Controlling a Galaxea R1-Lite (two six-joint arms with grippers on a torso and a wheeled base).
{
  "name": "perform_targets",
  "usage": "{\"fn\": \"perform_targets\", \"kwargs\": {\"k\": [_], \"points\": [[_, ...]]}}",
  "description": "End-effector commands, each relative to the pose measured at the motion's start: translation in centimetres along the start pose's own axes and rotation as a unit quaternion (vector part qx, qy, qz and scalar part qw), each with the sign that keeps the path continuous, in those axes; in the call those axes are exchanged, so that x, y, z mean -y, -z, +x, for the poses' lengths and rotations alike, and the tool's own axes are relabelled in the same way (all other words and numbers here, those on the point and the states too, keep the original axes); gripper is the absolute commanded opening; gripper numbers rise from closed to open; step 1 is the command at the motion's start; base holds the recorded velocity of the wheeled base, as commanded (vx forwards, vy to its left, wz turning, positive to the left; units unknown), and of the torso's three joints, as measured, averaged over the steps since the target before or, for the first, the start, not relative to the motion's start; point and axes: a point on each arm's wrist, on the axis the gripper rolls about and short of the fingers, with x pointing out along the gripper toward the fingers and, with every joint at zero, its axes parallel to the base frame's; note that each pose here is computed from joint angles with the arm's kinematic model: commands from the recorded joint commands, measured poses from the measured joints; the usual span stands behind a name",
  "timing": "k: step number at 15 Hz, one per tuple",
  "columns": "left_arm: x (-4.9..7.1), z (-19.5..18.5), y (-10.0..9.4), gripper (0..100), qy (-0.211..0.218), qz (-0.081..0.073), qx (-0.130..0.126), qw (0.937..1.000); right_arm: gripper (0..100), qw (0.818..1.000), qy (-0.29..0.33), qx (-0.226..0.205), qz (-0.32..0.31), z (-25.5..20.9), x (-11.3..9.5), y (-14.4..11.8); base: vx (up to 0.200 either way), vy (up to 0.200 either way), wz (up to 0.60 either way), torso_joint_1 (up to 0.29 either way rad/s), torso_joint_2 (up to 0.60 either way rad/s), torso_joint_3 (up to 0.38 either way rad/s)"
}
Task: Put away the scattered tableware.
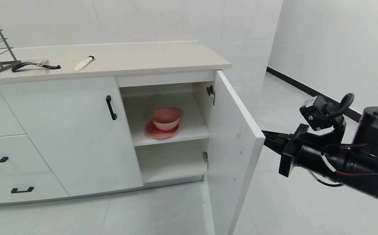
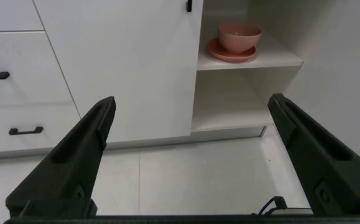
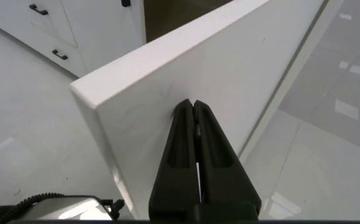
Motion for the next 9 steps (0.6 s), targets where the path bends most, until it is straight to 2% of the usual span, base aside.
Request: {"fn": "perform_targets", "kwargs": {"k": [1, 9], "points": [[0.0, 0.0, 0.0, 100, 0.000, 0.000, 0.001, 1.0000, 0, 1.000, -0.008, -0.013, 0.004, 1.5, -0.1, 1.0, 0.000, 0.000, 0.00, 0.000, 0.00, 0.000], [0.0, 0.0, 0.0, 100, -0.001, 0.000, 0.001, 1.0000, 0, 0.999, -0.038, -0.007, -0.001, 5.3, -1.2, 1.4, 0.000, 0.000, 0.00, 0.000, 0.00, 0.000]]}}
